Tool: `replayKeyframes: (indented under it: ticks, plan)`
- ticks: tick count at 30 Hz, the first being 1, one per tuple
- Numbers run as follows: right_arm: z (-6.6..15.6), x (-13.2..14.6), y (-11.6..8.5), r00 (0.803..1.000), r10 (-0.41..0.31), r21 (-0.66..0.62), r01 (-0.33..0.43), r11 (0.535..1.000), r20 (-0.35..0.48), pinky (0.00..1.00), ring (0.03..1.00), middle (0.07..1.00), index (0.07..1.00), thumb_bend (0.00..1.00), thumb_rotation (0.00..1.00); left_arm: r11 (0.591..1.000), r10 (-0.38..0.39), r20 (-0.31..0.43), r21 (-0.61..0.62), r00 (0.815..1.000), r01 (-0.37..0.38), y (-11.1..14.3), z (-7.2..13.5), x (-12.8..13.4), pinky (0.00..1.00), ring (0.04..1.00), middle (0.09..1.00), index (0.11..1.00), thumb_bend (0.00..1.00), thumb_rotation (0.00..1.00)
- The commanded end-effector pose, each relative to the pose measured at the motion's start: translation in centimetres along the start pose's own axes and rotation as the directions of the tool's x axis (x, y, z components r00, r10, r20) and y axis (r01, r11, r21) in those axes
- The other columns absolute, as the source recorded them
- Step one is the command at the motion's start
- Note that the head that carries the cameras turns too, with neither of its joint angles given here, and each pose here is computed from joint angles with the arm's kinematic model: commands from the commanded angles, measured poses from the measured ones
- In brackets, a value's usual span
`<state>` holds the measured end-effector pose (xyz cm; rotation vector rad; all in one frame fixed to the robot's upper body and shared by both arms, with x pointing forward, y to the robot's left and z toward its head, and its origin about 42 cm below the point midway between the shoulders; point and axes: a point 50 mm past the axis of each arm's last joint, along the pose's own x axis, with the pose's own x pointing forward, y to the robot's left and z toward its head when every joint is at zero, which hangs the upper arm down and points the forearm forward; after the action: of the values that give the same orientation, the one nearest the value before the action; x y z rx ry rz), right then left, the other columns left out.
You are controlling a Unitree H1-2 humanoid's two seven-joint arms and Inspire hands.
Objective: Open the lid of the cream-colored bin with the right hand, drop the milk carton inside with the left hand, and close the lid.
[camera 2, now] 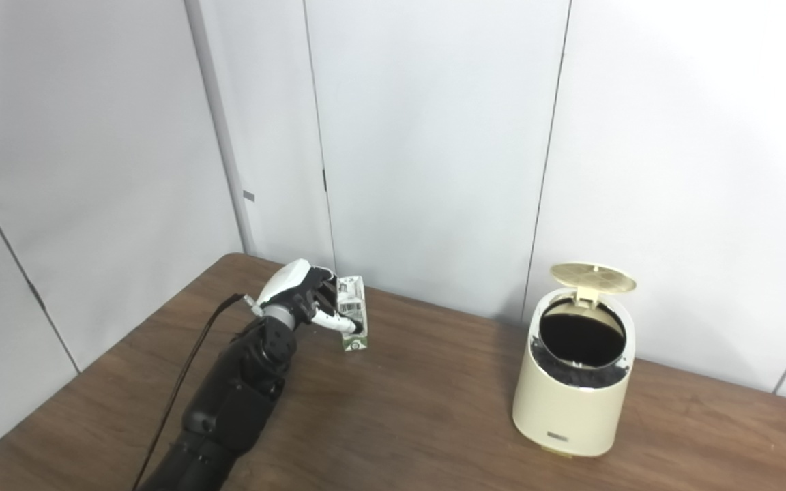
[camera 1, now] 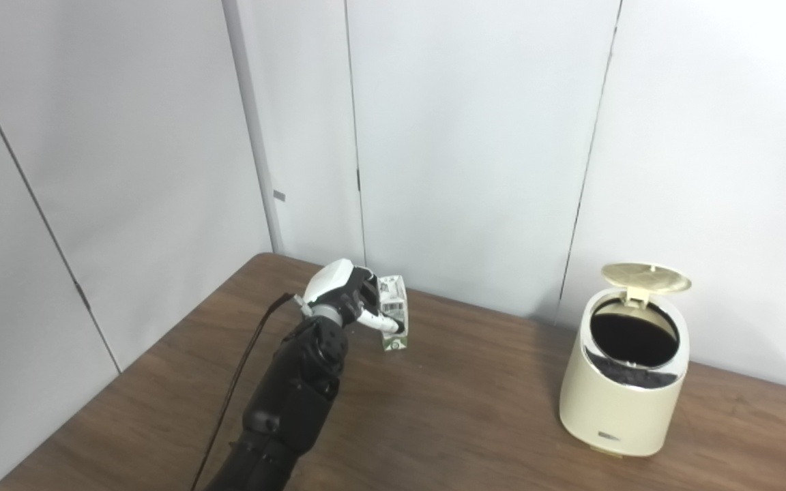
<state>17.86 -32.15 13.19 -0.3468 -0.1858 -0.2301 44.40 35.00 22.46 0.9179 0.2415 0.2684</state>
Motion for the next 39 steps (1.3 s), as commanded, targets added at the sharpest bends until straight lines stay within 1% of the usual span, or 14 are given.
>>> replayKeyframes:
  ticks: [1,2,5,6,8,9,11,14,20,23,25,30,36,39]
  plan:
    - [1.3,0.4,-0.4,0.998,-0.007,-0.004,0.007,1.0,0.062,0.53,0.652,0.682,0.655,0.26,0.22,0.996,0.087,0.044,-0.016,0.995,-0.087,2.0,0.8,0.4,0.43,0.553,0.633,0.681,0.74,0.15]
    - [1.3,0.4,-0.4,0.998,-0.007,-0.007,0.007,1.0,0.061,0.52,0.651,0.683,0.656,0.26,0.22,0.995,0.096,0.044,-0.027,0.994,-0.095,1.9,0.8,0.4,0.42,0.533,0.613,0.657,0.72,0.14]
    - [1.5,0.4,-0.4,0.999,-0.004,-0.007,0.005,1.0,0.053,0.52,0.653,0.684,0.656,0.26,0.24,0.989,0.141,0.052,-0.048,0.989,-0.138,1.4,0.7,0.4,0.43,0.532,0.589,0.529,0.56,0.08]
    - [1.5,0.4,-0.4,0.999,-0.003,-0.006,0.004,1.0,0.053,0.53,0.655,0.685,0.657,0.26,0.25,0.987,0.157,0.054,-0.053,0.986,-0.155,1.3,0.6,0.5,0.44,0.54,0.584,0.505,0.53,0.06]
    - [1.4,0.4,-0.4,0.998,-0.001,-0.002,0.002,1.0,0.059,0.52,0.652,0.684,0.656,0.26,0.23,0.983,0.181,0.055,-0.053,0.982,-0.178,1.1,0.6,0.6,0.43,0.534,0.554,0.477,0.52,0.02]
    - [1.4,0.4,-0.4,0.998,-0.002,0.001,0.002,1.0,0.057,0.52,0.654,0.685,0.657,0.26,0.23,0.982,0.187,0.057,-0.053,0.981,-0.184,1.0,0.6,0.6,0.43,0.522,0.543,0.471,0.52,0.01]
    - [1.5,0.3,-0.4,0.999,-0.004,0.002,0.003,1.0,0.049,0.52,0.656,0.686,0.657,0.26,0.25,0.98,0.194,0.06,-0.052,0.979,-0.191,0.9,0.6,0.6,0.42,0.505,0.535,0.464,0.51,0.0]
    - [1.6,0.3,-0.3,0.999,-0.001,0.002,0.001,1.0,0.049,0.52,0.657,0.687,0.659,0.26,0.24,0.98,0.198,0.065,-0.041,0.978,-0.196,0.8,0.6,0.7,0.39,0.476,0.523,0.467,0.52,0.0]
    - [1.5,0.3,-0.4,0.999,0.0,0.003,0.0,1.0,0.048,0.52,0.658,0.689,0.661,0.25,0.24,0.979,0.2,0.063,-0.05,0.978,-0.197,1.0,0.6,0.7,0.39,0.491,0.529,0.464,0.51,0.0]
    - [1.5,0.3,-0.4,0.999,0.001,-0.001,-0.001,1.0,0.047,0.52,0.661,0.692,0.665,0.27,0.29,0.979,0.2,0.068,-0.046,0.977,-0.197,1.0,0.6,0.6,0.41,0.51,0.539,0.461,0.51,0.0]
    - [1.5,0.3,-0.4,0.999,0.003,0.001,-0.003,1.0,0.049,0.53,0.666,0.695,0.666,0.27,0.31,0.979,0.202,0.075,-0.038,0.976,-0.2,1.0,0.6,0.6,0.4,0.5,0.539,0.461,0.51,0.0]
    - [1.6,0.4,-0.3,0.999,0.003,0.007,-0.003,1.0,0.051,0.52,0.666,0.696,0.667,0.26,0.26,0.98,0.199,0.072,-0.039,0.977,-0.196,1.0,0.6,0.7,0.38,0.476,0.526,0.467,0.52,0.0]
    - [1.3,0.6,0.0,0.999,0.002,0.009,-0.003,1.0,0.053,0.53,0.672,0.698,0.668,0.27,0.29,0.978,0.207,0.079,-0.047,0.975,-0.204,1.1,0.8,0.7,0.43,0.538,0.548,0.458,0.51,0.0]
    - [1.1,0.8,0.3,0.999,0.002,0.01,-0.003,1.0,0.052,0.53,0.672,0.699,0.669,0.27,0.3,0.975,0.219,0.102,-0.061,0.97,-0.213,1.1,0.9,0.8,0.39,0.493,0.537,0.464,0.52,0.0]
